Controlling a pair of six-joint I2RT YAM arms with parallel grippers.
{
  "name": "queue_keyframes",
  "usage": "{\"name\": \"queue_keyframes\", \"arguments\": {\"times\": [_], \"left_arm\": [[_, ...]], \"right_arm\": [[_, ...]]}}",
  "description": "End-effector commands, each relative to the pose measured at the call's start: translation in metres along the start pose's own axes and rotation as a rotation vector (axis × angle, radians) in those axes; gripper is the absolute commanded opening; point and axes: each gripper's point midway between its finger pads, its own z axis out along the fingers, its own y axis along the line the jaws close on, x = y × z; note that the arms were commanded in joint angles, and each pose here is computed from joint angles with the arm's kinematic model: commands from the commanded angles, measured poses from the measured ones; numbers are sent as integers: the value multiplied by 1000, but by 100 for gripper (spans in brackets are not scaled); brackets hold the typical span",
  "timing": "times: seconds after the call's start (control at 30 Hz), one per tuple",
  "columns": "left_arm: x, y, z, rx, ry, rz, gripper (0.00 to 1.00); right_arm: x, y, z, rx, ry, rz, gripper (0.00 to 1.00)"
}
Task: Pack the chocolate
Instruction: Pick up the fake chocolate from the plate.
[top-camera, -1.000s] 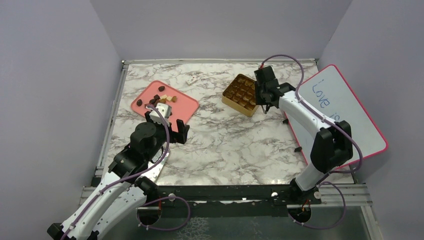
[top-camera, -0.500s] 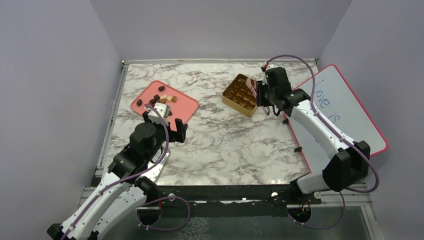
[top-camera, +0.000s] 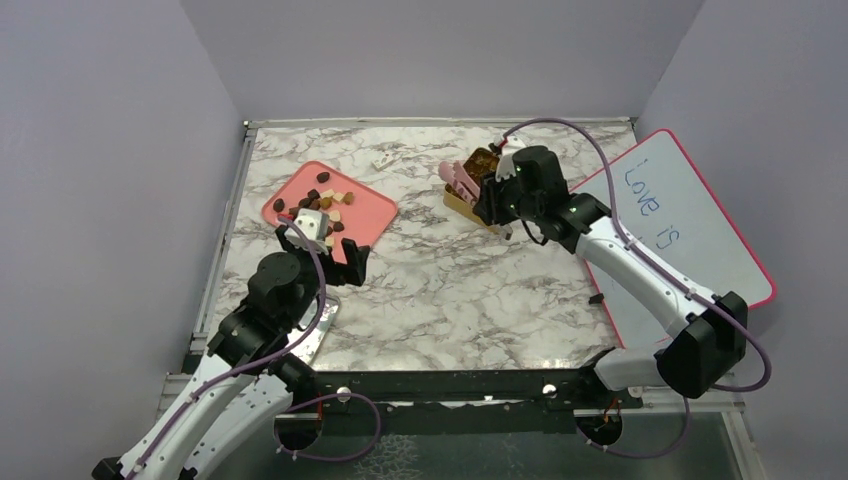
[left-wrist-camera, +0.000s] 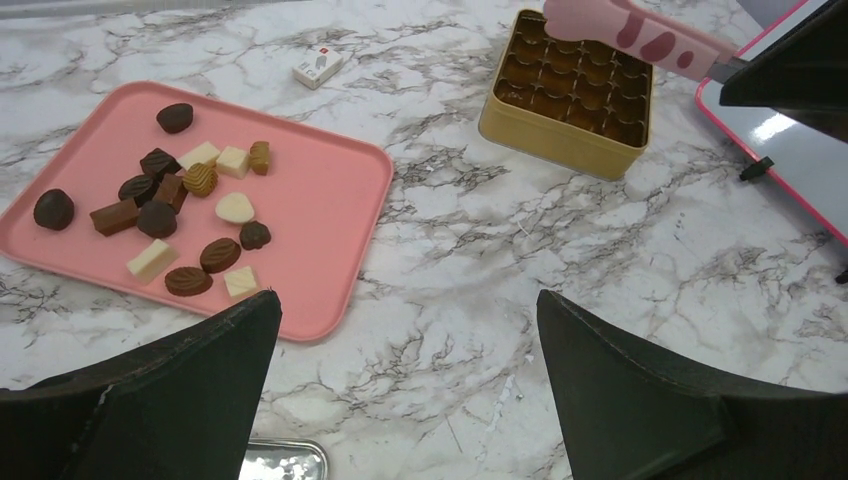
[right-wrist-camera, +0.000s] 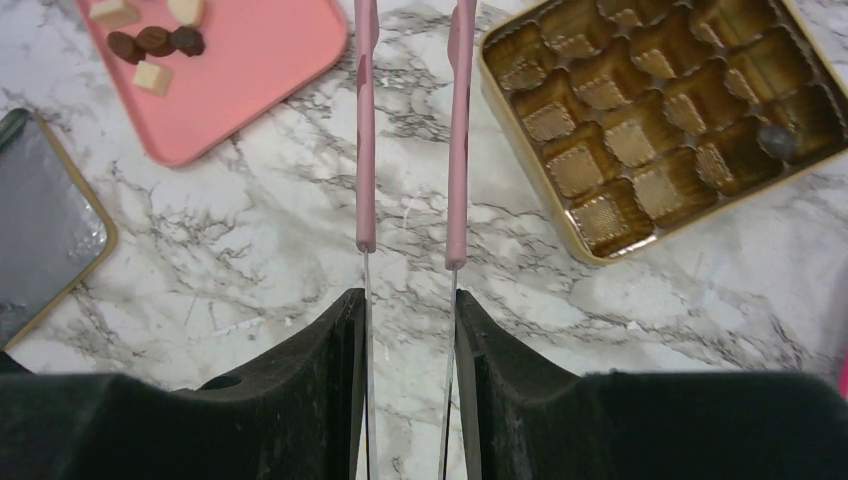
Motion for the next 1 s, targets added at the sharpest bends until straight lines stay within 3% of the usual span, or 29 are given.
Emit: {"name": "queue_keyframes", "arguments": {"times": [0.0, 0.4, 0.97], "left_arm": [[-21, 1, -9, 3, -84, -14, 99], [-45, 7, -30, 2, -214, -51, 99], [-52, 13, -43, -14, -269, -75, 99]], "right_arm": [[-5, 31, 16, -87, -32, -29, 39], [6, 90, 70, -182, -7, -131, 39], [3, 138, 165, -211, 2, -368, 40]]}}
